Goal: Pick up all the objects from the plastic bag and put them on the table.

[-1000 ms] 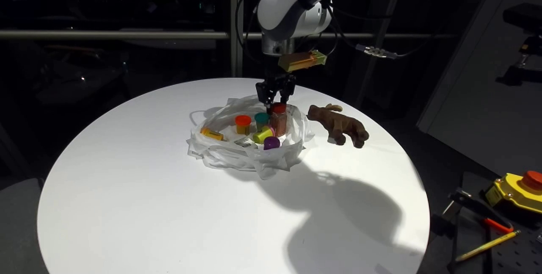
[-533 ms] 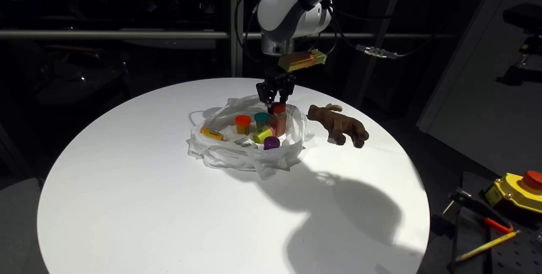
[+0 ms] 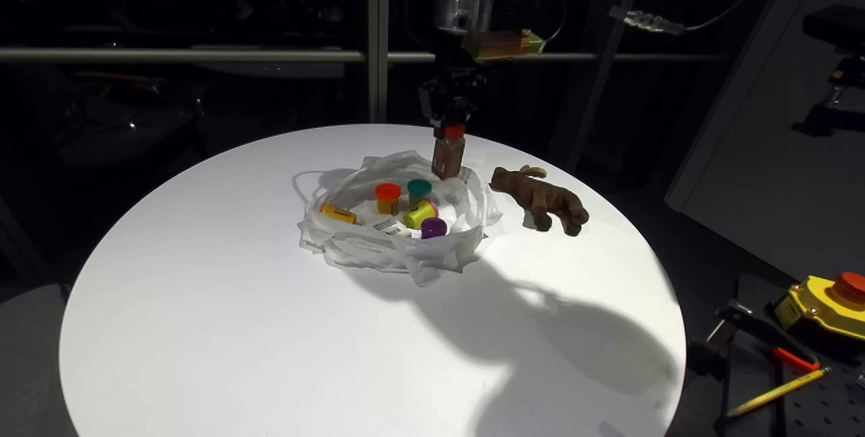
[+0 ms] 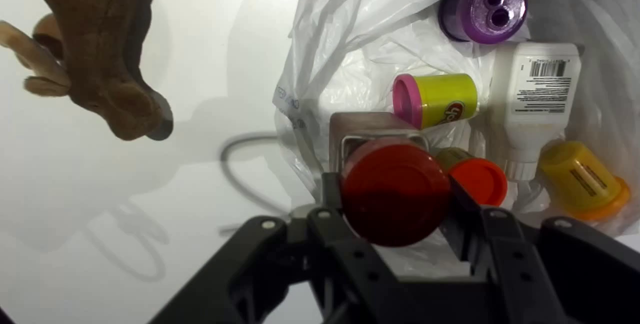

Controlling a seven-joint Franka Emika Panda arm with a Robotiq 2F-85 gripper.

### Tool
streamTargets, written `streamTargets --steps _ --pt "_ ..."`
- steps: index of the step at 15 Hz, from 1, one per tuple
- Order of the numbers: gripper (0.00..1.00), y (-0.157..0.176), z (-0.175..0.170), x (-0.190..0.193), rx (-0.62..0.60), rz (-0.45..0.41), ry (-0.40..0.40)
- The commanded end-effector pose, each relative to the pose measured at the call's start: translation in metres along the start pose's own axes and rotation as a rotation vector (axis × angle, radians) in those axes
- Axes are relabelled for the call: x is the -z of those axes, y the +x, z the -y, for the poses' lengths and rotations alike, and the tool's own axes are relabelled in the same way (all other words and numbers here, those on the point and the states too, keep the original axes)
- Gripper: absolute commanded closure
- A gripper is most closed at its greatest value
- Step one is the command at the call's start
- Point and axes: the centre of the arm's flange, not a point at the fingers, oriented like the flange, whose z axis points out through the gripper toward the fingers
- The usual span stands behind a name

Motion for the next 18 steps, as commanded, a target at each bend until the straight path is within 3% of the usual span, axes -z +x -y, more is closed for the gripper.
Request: streamTargets --steps 1,5,8,12,18 --pt "0.76 -0.066 -0.031 0.048 -0.081 -0.062 0.051" --pt "0.76 -0.093 -0.066 0.051 -0.185 -0.070 0.065" --pt "0.76 -0.102 -0.081 0.026 -0.225 -0.028 0.085" --pt "0.76 -0.089 -0.094 -0.014 -0.253 -0.015 0.103" --pt "0.76 -0.062 -0.119 -0.058 -0.319 -0.028 0.024"
